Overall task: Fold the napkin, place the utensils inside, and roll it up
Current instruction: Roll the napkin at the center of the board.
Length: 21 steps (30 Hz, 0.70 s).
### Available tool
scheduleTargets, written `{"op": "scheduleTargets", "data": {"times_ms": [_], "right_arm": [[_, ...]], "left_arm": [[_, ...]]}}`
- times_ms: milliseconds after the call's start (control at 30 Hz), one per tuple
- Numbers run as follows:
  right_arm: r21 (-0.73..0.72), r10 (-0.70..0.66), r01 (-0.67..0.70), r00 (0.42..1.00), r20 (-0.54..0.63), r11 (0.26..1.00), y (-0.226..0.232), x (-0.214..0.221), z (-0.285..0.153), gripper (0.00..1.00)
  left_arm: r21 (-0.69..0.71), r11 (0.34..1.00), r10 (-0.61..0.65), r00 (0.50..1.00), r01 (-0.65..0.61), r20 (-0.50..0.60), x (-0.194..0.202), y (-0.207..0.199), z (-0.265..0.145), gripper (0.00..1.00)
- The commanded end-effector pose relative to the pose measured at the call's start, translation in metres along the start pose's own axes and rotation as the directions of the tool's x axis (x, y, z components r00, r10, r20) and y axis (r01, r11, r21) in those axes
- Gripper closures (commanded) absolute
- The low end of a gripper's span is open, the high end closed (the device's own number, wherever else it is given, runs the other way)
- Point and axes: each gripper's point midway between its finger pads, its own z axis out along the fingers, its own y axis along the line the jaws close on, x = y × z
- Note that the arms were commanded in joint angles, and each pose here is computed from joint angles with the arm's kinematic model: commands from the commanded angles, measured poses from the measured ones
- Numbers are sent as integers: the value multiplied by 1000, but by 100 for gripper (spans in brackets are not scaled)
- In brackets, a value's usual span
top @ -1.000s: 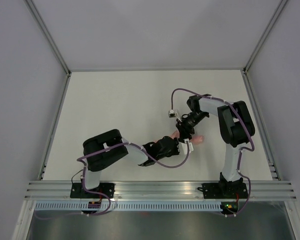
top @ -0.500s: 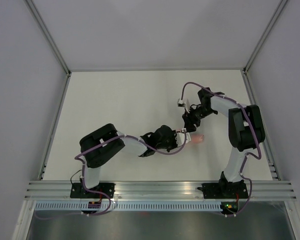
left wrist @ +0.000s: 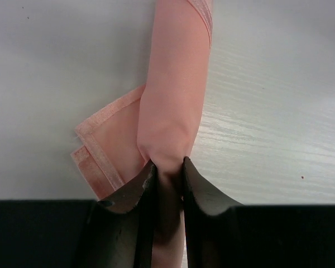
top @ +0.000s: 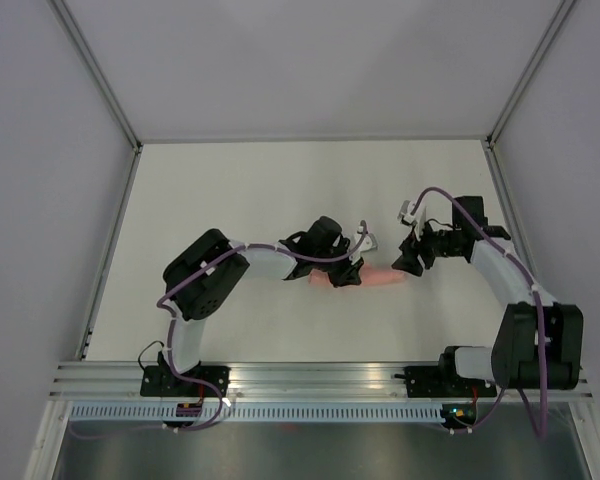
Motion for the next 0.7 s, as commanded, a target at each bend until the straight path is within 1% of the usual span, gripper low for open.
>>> {"op": "scheduleTargets", "data": {"times_ms": [0, 33, 100, 133, 167, 200, 233, 267, 300, 333, 367, 533, 667], "right_arm": [[120, -227, 214, 968, 105, 969, 2, -24, -7, 35], [133, -250, 236, 963, 99, 963, 6, -23, -6, 35], [150, -338, 325, 938, 72, 934, 21, -21, 7, 34], [195, -351, 340, 936, 20, 920, 17, -14, 9, 34], [212, -381, 372, 924, 5, 904, 19, -6, 17, 34], [204, -430, 421, 903, 1, 884, 30, -8, 25, 33], [224, -432, 434, 900, -58, 873, 29, 9, 29, 33], [246, -470, 469, 881, -58, 848, 28, 5, 34, 33], [231, -498, 500, 864, -71, 834, 35, 7, 42, 33], [222, -503, 511, 859, -94, 831, 37, 17, 47, 33], [249, -516, 529, 848, -119, 811, 31, 17, 50, 33], [247, -557, 580, 814, -163, 776, 31, 21, 66, 33], [240, -571, 599, 801, -180, 764, 33, 22, 75, 33]], "left_arm": [[70, 944, -279, 891, 323, -359, 108, -36, -13, 96], [67, 931, -310, 875, 358, -371, 113, -34, -13, 96], [93, 911, -340, 860, 401, -380, 109, -35, -14, 96], [95, 899, -360, 845, 427, -395, 114, -35, -14, 96], [110, 893, -365, 845, 436, -391, 108, -34, -12, 96], [110, 879, -384, 827, 463, -411, 111, -36, -14, 96], [111, 870, -398, 816, 481, -418, 112, -35, -14, 96], [127, 859, -405, 811, 496, -422, 109, -36, -11, 95], [128, 846, -419, 794, 517, -440, 111, -38, -13, 95], [125, 839, -429, 787, 529, -444, 112, -36, -13, 95], [130, 830, -440, 779, 543, -447, 112, -36, -12, 95], [143, 792, -470, 743, 593, -476, 114, -38, -11, 94], [158, 770, -486, 729, 618, -483, 112, -39, -11, 87]]}}
